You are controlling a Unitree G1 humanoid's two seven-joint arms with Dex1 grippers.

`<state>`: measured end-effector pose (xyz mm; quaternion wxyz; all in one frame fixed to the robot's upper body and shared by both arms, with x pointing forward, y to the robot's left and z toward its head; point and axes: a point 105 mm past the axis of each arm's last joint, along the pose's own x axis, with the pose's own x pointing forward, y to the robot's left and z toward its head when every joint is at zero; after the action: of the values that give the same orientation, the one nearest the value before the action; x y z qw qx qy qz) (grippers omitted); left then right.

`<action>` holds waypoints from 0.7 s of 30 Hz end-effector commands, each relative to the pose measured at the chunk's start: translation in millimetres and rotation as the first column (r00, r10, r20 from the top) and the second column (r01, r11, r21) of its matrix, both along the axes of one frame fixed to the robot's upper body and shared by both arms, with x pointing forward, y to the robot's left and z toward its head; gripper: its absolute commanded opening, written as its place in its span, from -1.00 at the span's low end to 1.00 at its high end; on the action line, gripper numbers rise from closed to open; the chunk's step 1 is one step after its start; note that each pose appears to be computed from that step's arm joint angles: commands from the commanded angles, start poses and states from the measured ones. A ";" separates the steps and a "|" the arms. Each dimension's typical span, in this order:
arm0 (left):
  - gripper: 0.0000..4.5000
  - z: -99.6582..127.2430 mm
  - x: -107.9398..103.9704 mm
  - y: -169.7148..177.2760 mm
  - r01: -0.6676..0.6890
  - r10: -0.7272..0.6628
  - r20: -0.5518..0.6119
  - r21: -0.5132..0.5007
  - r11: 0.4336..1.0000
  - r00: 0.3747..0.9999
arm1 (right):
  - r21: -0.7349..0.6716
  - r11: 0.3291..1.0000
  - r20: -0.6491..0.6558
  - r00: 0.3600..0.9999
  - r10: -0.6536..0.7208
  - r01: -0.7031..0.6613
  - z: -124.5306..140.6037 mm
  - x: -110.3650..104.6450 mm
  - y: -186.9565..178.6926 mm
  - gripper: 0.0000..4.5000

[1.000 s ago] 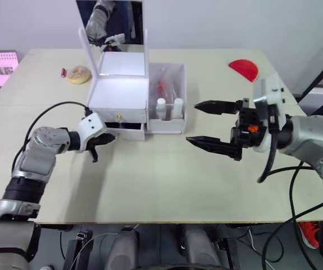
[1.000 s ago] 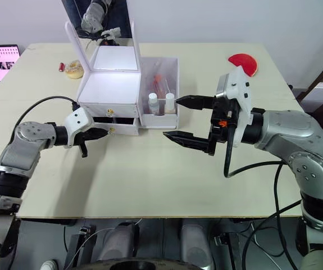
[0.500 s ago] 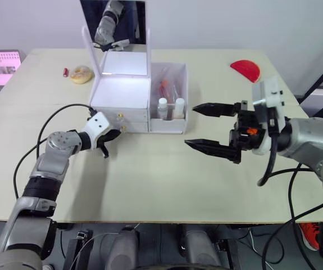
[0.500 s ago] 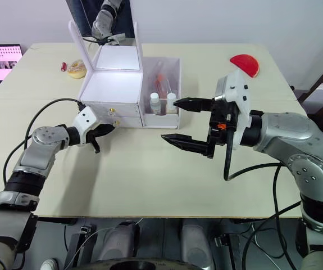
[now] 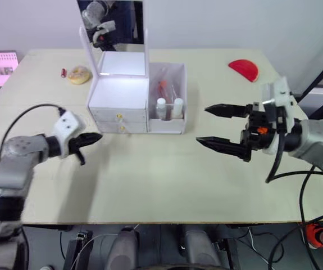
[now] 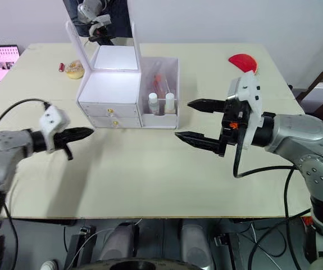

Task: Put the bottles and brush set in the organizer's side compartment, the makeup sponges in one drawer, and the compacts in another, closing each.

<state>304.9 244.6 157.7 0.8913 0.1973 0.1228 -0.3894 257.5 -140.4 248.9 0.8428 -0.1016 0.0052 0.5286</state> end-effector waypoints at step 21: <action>0.99 32.1 -103.5 141.4 -0.449 0.452 -0.031 -0.193 0.872 0.891 | -0.163 0.894 -0.023 0.904 -0.427 0.418 -65.2 -1.3 -159.9 1.00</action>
<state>203.0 385.5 174.0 0.9712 0.0528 0.1435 -0.1827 255.1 -301.6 175.2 0.9296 -0.1266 0.1118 0.3276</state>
